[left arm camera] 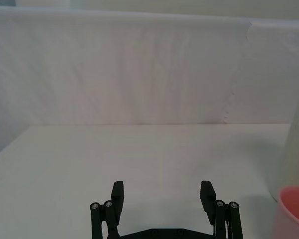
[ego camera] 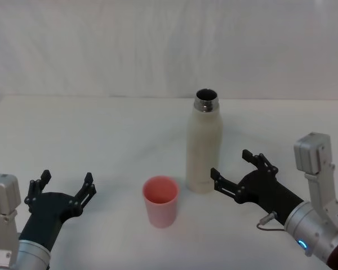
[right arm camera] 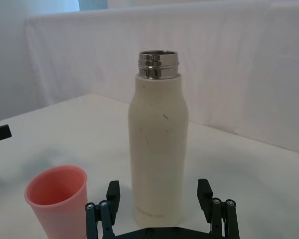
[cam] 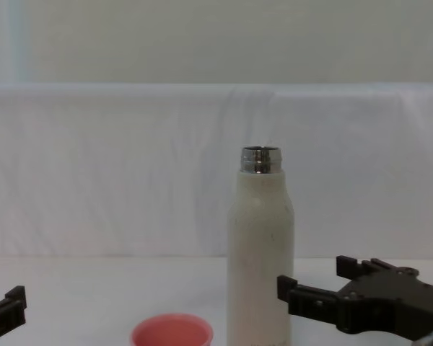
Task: Grasp the thermos with one hand and pour water into the cup lid.
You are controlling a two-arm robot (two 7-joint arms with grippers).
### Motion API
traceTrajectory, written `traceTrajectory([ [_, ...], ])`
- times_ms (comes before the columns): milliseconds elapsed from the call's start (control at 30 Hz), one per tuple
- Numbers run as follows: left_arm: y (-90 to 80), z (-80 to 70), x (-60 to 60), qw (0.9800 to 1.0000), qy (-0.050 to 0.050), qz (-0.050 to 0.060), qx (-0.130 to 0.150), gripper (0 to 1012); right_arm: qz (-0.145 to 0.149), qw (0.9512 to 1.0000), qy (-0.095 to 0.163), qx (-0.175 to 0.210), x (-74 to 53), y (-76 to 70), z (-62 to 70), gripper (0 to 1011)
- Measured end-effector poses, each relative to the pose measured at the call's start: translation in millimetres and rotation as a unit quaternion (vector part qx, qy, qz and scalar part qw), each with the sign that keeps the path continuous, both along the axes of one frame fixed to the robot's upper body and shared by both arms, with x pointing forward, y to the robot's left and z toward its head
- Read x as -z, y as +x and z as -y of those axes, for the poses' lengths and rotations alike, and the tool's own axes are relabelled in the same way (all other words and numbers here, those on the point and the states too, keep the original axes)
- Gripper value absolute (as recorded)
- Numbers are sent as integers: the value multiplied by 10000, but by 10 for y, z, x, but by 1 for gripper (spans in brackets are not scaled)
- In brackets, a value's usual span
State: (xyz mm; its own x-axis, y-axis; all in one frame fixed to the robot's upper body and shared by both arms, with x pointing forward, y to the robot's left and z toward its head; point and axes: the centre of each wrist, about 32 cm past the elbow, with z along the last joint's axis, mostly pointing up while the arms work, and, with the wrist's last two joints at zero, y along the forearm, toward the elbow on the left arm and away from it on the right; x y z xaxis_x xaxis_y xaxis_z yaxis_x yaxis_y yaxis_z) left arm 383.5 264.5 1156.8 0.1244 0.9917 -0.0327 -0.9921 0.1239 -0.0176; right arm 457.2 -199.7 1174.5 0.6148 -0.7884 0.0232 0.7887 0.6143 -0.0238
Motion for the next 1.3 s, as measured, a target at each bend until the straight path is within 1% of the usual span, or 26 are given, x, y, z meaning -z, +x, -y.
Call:
traceTrajectory([
  [567,0,0,0,10000,0,0,1,1001,-37,10000,-10,-24,24,202,-145,1001],
  [933,0,0,0,10000,0,0,1,1001,-69,10000,8,-30,29,295,-194,1001],
  [1300,0,0,0,10000,0,0,0,1001,-48,9999,87,-46,4,382,-240,1001],
])
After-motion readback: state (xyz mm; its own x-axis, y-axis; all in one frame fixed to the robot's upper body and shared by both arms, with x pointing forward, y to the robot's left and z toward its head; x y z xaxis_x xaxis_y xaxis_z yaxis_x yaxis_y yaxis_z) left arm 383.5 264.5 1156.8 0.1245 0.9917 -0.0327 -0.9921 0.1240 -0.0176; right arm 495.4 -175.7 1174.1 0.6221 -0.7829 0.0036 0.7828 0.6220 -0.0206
